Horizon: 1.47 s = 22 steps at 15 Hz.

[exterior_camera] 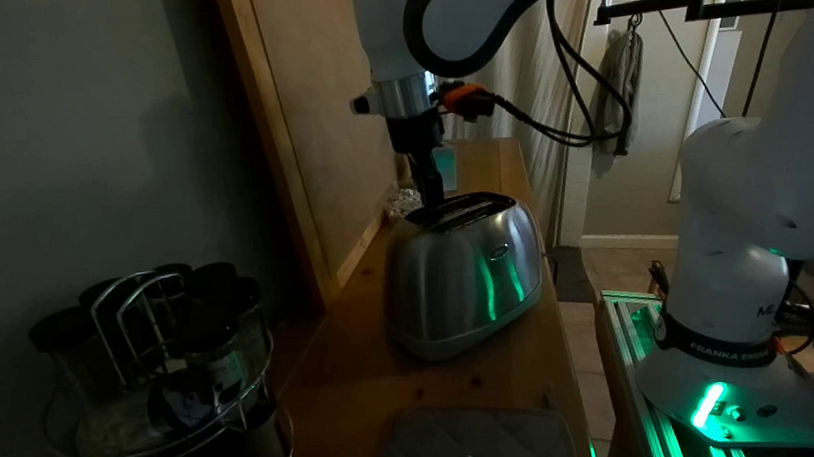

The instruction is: Turn the grey toaster to the right

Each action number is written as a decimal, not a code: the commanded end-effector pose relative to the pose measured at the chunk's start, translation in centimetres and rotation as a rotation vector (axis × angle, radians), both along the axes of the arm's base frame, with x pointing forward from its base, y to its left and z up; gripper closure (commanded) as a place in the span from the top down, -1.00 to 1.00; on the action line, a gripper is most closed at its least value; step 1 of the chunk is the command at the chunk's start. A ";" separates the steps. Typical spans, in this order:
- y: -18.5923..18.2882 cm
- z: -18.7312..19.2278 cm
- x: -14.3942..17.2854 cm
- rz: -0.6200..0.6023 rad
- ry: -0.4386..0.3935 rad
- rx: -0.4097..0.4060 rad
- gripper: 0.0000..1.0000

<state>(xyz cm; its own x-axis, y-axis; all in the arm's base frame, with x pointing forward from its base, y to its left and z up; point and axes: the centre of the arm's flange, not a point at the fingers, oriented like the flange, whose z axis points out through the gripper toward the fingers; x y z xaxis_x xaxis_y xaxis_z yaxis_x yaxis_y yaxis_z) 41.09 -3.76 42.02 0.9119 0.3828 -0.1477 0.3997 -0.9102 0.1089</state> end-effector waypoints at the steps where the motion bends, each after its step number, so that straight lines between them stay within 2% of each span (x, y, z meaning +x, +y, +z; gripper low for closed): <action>1: -1.4 0.7 1.1 -0.173 -0.017 0.007 -0.66; 5: -2.0 0.7 1.5 -0.291 0.027 0.010 -0.66; 14: -1.4 1.1 1.5 -0.554 0.031 0.011 -0.66; 22: -1.5 1.6 0.6 -0.807 -0.014 -0.078 -0.66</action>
<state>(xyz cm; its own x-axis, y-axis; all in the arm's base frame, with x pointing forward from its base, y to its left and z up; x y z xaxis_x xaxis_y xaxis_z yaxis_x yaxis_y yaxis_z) 41.46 -4.53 41.93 0.9389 -0.2916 -0.1827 -0.2681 -0.9527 0.1428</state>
